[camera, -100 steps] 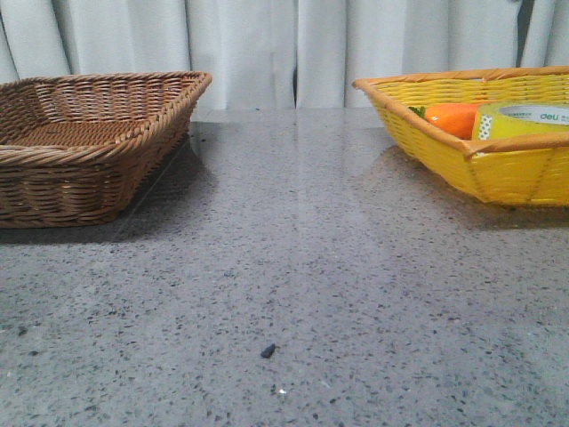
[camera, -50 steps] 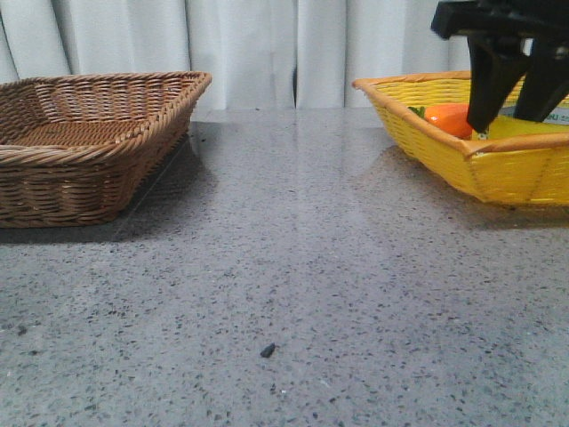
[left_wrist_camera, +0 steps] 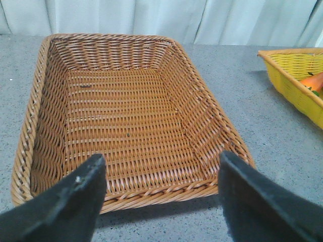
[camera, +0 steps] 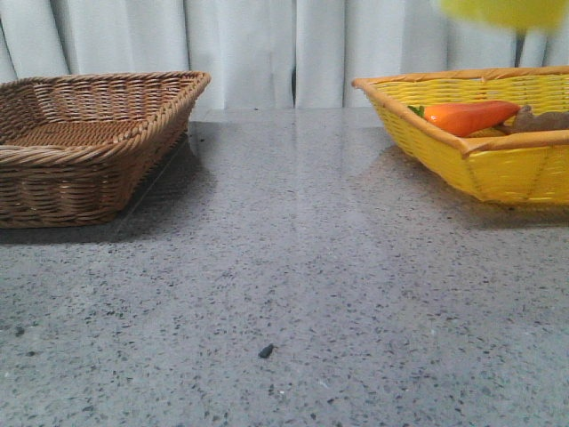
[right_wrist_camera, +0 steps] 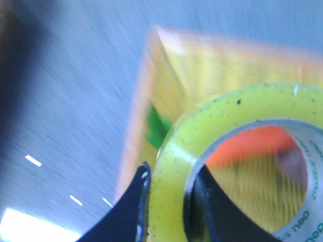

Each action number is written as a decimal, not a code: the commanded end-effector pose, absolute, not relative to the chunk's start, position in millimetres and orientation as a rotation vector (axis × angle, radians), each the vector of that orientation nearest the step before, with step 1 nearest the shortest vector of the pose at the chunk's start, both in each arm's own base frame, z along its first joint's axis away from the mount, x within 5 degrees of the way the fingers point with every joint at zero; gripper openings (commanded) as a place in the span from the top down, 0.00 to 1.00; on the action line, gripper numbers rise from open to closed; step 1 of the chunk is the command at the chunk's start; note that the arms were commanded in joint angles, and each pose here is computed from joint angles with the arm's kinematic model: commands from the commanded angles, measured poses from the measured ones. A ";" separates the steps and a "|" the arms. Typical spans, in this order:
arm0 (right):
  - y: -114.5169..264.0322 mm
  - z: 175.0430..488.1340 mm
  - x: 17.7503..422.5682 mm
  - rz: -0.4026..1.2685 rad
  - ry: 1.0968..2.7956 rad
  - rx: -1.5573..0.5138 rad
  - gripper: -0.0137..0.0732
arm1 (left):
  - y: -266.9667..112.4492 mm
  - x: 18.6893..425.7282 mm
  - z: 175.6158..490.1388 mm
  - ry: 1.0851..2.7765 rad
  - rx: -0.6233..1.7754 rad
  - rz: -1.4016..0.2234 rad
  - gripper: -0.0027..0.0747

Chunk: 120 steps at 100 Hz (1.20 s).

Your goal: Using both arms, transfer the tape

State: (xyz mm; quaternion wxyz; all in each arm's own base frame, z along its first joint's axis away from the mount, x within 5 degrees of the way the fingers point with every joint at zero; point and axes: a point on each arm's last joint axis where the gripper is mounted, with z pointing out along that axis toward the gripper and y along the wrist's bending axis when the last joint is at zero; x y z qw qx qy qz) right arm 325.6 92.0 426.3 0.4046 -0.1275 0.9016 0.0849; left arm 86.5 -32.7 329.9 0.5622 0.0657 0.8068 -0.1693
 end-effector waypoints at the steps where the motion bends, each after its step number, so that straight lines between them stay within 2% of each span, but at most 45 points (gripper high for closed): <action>1: 109.2 489.5 301.0 0.298 2.007 -0.360 0.91 | -32.5 89.1 347.3 1.802 0.128 -0.415 0.40; 10: 138.4 497.4 296.0 0.368 1.971 -0.444 0.91 | -32.5 89.1 347.3 1.802 0.128 -0.415 0.40; 18: 165.1 483.2 298.7 0.411 2.014 -0.522 0.91 | -32.5 89.1 347.3 1.802 0.128 -0.415 0.40; 33: 206.0 426.2 324.7 0.370 2.176 -0.673 0.91 | -32.8 88.8 346.5 1.812 0.132 -0.417 0.40; 44: 219.5 384.4 346.3 0.341 2.309 -0.712 0.90 | -33.6 87.7 343.7 1.843 0.143 -0.422 0.40; 54: 226.6 361.5 358.0 0.329 2.362 -0.725 0.89 | -34.9 86.0 339.8 1.890 0.158 -0.433 0.40; 61: 228.6 353.6 360.8 0.326 2.390 -0.729 0.80 | -35.6 84.6 337.0 1.923 0.171 -0.438 0.40; 66: 229.2 351.9 359.8 0.340 2.408 -0.731 0.70 | -36.0 83.9 335.4 1.942 0.177 -0.440 0.40; 78: 230.4 361.5 350.8 0.432 2.417 -0.717 0.37 | -37.5 82.9 335.6 1.941 0.214 -0.441 0.40; 82: 228.3 372.4 344.4 0.462 2.396 -0.711 0.33 | -39.0 82.3 338.1 1.923 0.243 -0.448 0.40; 87: 223.9 390.6 334.1 0.480 2.344 -0.714 0.36 | -41.2 82.8 343.0 1.899 0.279 -0.456 0.40; 94: 212.5 422.8 314.3 0.486 2.246 -0.726 0.48 | -43.6 87.2 352.0 1.881 0.309 -0.458 0.40; 109: 173.6 491.7 251.8 0.481 2.053 -0.741 0.93 | -49.8 110.3 377.9 1.890 0.336 -0.468 0.44; 120: 138.6 525.5 195.4 0.497 1.904 -0.703 0.90 | -64.3 136.0 399.9 1.882 0.427 -0.522 0.47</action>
